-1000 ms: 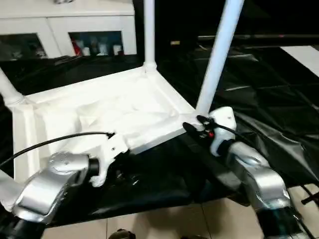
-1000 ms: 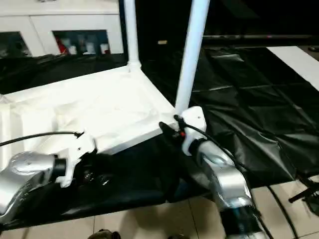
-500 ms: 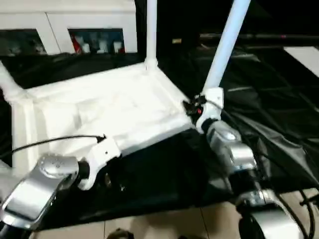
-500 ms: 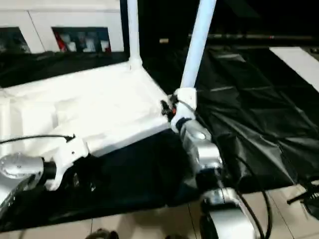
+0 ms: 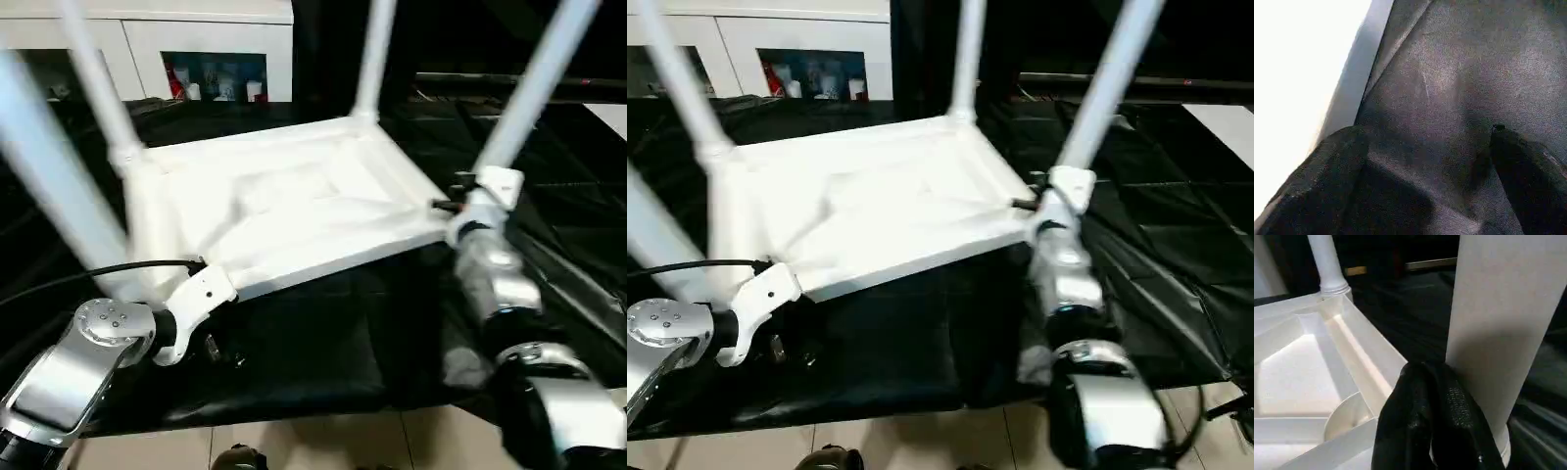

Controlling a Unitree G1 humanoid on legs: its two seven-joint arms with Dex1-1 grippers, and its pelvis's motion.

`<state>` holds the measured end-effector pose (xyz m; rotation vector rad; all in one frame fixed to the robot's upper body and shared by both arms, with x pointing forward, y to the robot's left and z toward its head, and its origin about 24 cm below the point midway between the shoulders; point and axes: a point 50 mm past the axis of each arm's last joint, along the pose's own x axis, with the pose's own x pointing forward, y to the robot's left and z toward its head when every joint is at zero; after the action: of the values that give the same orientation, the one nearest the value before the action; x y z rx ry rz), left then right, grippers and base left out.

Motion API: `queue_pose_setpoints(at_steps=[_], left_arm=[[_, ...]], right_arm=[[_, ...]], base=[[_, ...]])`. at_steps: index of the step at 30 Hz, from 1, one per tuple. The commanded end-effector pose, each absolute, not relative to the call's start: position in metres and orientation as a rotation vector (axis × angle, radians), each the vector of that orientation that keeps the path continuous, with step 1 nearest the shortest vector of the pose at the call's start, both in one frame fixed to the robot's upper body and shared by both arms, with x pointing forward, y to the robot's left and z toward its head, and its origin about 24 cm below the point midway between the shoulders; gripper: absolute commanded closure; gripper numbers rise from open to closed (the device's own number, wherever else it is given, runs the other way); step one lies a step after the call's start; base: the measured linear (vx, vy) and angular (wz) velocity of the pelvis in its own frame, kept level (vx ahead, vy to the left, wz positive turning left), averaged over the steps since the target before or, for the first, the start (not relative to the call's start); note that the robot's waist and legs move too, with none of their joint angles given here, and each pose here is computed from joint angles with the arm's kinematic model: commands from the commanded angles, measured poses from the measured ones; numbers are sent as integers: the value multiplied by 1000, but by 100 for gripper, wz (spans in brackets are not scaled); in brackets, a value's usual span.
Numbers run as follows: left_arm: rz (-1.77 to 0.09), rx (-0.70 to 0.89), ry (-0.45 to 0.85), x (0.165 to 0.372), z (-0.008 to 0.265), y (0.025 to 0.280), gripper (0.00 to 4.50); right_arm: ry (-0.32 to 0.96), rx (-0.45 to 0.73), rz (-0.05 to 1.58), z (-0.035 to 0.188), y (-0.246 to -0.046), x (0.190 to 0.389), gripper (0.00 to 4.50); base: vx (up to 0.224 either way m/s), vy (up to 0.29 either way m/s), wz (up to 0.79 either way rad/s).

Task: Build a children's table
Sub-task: Rotate leg to tighten

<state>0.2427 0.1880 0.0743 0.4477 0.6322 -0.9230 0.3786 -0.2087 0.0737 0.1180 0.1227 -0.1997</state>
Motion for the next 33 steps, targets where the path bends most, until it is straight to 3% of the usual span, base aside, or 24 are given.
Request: queue_pose_setpoints(at_steps=[1,6,11,14,18,27,28,31,33], left_arm=[[-893,465,619,243,76,193,0],[-922,455,584,230,72,200,0],[-924,414,599,214,70,215,0],[-849,352,508,214,84,233,0],[-770,253,394,214,97,252,0],[-612,147,193,213,109,278,0],[-612,147,193,213,109,278,0],[-578,146,115,223,114,275,0],[-606,106,53,232,116,263,0]], right_arm=[[49,122,-309,91,-239,379,441],[45,109,-324,99,-265,378,441],[75,34,-158,91,-252,377,441],[58,-54,-11,81,-235,368,441],[31,-77,71,72,-220,352,441],[75,-77,38,53,-215,317,441],[75,-77,38,53,-215,317,416],[102,-67,39,48,-213,306,407],[130,-62,49,44,-208,300,375]], base=[[0,0,0],[0,0,0],[0,0,0],[0,0,0],[0,0,0],[0,0,0],[0,0,0],[0,0,0],[0,0,0]])
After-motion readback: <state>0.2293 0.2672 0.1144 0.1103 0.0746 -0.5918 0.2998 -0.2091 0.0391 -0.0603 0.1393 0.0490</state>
